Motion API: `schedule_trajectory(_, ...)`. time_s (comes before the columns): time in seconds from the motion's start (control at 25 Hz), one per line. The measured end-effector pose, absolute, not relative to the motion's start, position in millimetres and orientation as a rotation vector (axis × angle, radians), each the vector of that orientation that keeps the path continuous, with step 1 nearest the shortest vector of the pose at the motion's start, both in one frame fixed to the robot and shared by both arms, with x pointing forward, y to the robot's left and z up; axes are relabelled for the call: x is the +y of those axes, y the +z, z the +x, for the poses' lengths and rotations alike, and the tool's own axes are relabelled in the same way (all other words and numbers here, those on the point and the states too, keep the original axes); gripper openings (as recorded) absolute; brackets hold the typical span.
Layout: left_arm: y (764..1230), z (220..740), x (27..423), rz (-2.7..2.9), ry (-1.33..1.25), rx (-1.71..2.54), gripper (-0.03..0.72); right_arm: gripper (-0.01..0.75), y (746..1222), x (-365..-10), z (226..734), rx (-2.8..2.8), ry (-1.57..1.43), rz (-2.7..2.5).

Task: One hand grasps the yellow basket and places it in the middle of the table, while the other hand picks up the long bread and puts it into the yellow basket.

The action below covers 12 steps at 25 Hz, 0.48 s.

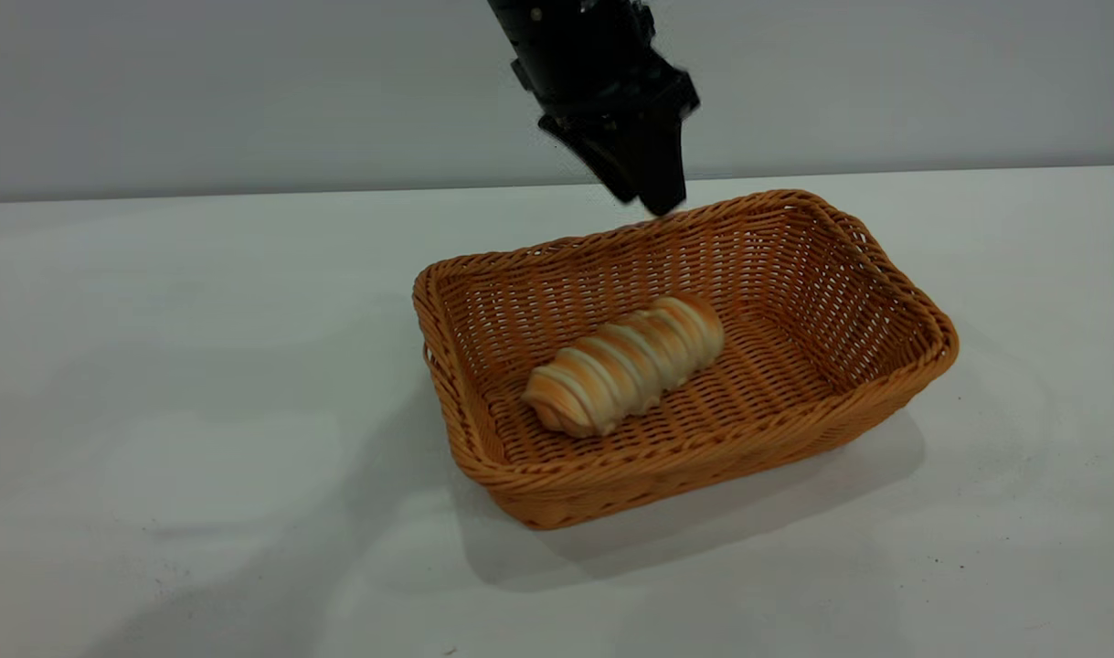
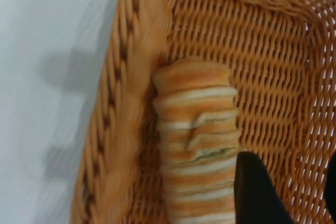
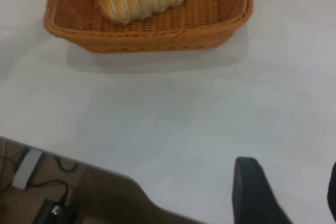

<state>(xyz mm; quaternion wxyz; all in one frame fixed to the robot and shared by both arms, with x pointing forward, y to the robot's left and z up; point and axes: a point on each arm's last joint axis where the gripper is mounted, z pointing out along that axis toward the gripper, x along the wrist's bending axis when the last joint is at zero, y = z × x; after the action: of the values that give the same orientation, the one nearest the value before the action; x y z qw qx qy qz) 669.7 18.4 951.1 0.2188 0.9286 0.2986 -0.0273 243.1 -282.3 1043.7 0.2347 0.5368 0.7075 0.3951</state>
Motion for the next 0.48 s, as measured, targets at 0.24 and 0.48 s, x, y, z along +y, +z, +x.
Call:
schedule_trajectory(0.24, 1048.1, 657.3, 30.8, 2.45, 0.148, 0.798, 0.396, 0.33, 1042.8, -284.8, 243.4, 1.939, 1.044, 1.466)
schedule_trajectory(0.48, 1161.2, 609.9, 58.7, 2.304, 0.284, 0.766, 0.396, 0.33, 1042.6, -286.0, 243.8, 1.938, 1.023, 1.456)
